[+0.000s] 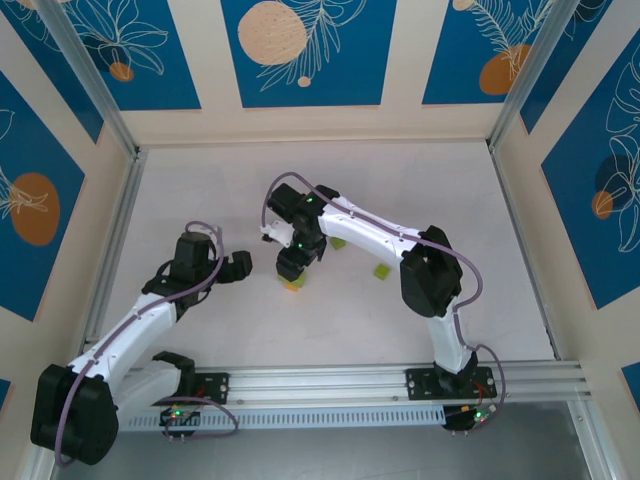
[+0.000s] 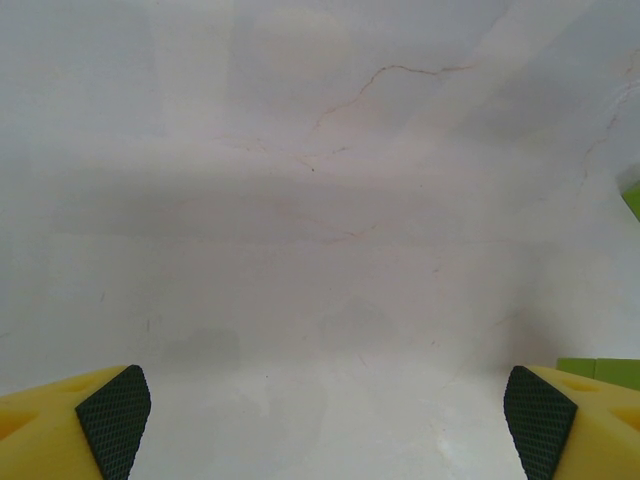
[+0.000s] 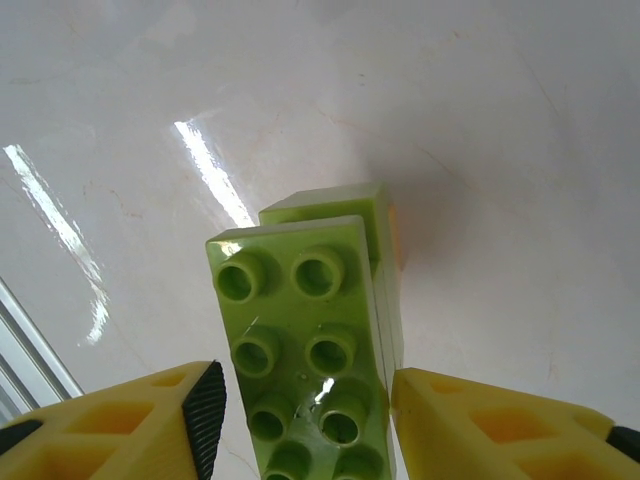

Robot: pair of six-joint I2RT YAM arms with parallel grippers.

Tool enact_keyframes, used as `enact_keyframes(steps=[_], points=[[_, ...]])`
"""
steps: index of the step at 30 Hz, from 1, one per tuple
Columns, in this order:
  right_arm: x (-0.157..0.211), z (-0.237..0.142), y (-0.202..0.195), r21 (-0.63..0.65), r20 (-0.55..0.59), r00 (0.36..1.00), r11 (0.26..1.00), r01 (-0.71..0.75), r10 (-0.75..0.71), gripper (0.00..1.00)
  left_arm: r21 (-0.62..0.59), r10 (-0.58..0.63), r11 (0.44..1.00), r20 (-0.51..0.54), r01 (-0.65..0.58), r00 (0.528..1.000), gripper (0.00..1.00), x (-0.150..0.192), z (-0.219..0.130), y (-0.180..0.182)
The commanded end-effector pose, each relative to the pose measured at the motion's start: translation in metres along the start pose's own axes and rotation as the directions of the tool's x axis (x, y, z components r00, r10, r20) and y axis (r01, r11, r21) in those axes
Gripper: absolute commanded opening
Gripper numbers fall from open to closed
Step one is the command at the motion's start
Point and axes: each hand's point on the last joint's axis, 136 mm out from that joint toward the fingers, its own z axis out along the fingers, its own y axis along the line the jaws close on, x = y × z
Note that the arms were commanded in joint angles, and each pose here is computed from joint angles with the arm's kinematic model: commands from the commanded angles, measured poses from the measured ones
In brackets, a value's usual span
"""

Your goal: Assemble a carrot with lego

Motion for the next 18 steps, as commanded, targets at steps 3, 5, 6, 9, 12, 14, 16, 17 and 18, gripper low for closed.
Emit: enact_keyframes(steps=[3, 5, 6, 9, 12, 14, 16, 17, 18], points=[[0.006, 0.006, 0.007, -0.047, -0.021, 0.999, 0.999, 0.027, -0.028, 0.54, 0.021, 0.019, 1.0, 0.016, -0.019, 1.0, 0.94, -0.002, -0.002, -0.001], [0.006, 0.008, 0.007, -0.05, -0.028, 0.999, 0.998, 0.027, -0.029, 0.51, 0.021, 0.019, 1.0, 0.017, -0.019, 1.0, 0.94, -0.003, -0.002, -0.001], [0.007, 0.009, 0.008, -0.053, -0.033, 0.999, 0.998, 0.027, -0.029, 0.51, 0.021, 0.02, 1.0, 0.016, -0.02, 1.0, 0.94, -0.002, -0.002, -0.001], [0.008, 0.011, 0.008, -0.054, -0.043, 0.999, 0.998, 0.031, -0.033, 0.52, 0.021, 0.019, 1.0, 0.016, -0.019, 1.0, 0.94, -0.003, -0.002, -0.001], [0.009, 0.014, 0.009, -0.055, -0.061, 0.998, 0.998, 0.031, -0.035, 0.57, 0.022, 0.019, 1.0, 0.015, -0.02, 1.0, 0.94, -0.002, -0.002, -0.001], [0.009, 0.018, 0.009, -0.052, -0.072, 0.997, 0.998, 0.034, -0.038, 0.6, 0.022, 0.021, 1.0, 0.017, -0.021, 1.0, 0.94, -0.003, -0.002, -0.001], [0.009, 0.02, 0.007, -0.043, -0.077, 0.996, 0.998, 0.035, -0.038, 0.58, 0.022, 0.02, 1.0, 0.015, -0.021, 1.0, 0.94, -0.002, -0.002, -0.001], [0.008, 0.02, 0.006, -0.039, -0.08, 0.996, 0.999, 0.034, -0.037, 0.55, 0.022, 0.02, 1.0, 0.016, -0.021, 1.0, 0.94, -0.003, -0.002, -0.001], [0.008, 0.02, 0.006, -0.037, -0.079, 0.996, 0.999, 0.034, -0.036, 0.52, 0.022, 0.02, 1.0, 0.016, -0.021, 1.0, 0.94, -0.003, -0.002, -0.001]])
